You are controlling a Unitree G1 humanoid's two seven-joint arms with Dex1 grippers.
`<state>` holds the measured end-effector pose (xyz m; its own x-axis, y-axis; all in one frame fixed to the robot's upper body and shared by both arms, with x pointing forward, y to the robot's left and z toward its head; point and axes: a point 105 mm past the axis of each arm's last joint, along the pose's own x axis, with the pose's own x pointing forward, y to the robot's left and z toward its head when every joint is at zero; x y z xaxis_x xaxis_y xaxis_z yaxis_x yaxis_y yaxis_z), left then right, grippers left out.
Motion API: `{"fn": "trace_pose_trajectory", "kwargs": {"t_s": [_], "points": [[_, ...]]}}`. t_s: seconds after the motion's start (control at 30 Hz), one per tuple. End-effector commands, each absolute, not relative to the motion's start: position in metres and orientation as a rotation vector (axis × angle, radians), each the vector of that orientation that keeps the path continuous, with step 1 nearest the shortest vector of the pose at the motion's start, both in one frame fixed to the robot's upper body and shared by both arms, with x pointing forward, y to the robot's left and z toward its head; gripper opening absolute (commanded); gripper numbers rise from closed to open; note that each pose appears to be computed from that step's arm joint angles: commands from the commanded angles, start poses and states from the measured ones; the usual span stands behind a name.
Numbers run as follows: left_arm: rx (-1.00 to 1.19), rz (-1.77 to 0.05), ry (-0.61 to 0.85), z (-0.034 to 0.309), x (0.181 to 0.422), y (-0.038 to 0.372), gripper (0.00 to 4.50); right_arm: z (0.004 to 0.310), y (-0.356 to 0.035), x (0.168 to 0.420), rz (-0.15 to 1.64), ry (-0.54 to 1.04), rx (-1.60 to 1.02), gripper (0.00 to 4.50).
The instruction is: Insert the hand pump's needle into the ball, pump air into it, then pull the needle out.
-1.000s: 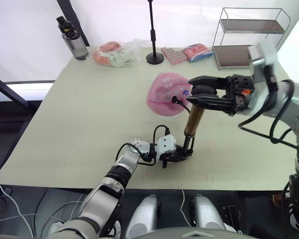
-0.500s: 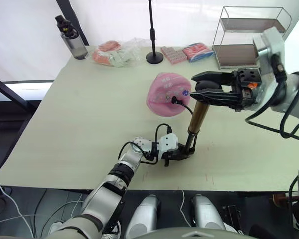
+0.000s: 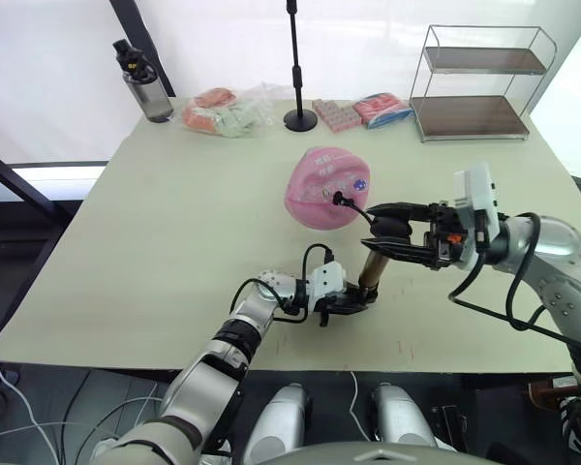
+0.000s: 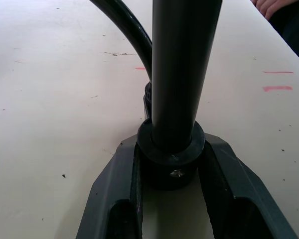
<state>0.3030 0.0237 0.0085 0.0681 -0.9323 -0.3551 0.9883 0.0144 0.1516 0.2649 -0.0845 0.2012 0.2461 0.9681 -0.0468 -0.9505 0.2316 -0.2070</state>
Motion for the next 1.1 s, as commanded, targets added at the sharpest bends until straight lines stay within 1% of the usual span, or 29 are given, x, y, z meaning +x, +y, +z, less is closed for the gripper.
{"fn": "trace_pose_trajectory", "kwargs": {"t_s": [0.03, 0.3, 0.43, 0.57, 0.7, 0.87, 1.1], "points": [[0.407, -1.594, 0.260, -0.015, 0.281, 0.022, 1.07, 0.151, -0.092, 0.274, 1.249, 0.037, -0.272, 1.82], [0.390, -1.606, 0.262, -0.015, 0.280, 0.021, 1.07, 0.118, -0.087, 0.274, 1.233, 0.075, -0.276, 1.82], [0.396, -1.606, 0.258, -0.015, 0.280, 0.020, 1.07, 0.115, -0.088, 0.274, 1.225, 0.066, -0.265, 1.82], [0.389, -1.607, 0.261, -0.015, 0.280, 0.019, 1.07, 0.131, -0.088, 0.278, 1.215, 0.017, -0.239, 1.82], [0.373, -1.613, 0.256, -0.013, 0.279, 0.016, 1.07, 0.163, -0.091, 0.278, 1.227, -0.052, -0.223, 1.82], [0.366, -1.635, 0.249, -0.010, 0.278, 0.010, 1.07, 0.206, -0.097, 0.268, 1.279, -0.119, -0.189, 1.82], [0.375, -1.657, 0.234, -0.007, 0.277, 0.002, 1.07, 0.249, -0.109, 0.259, 1.300, -0.185, -0.205, 1.82]]}}
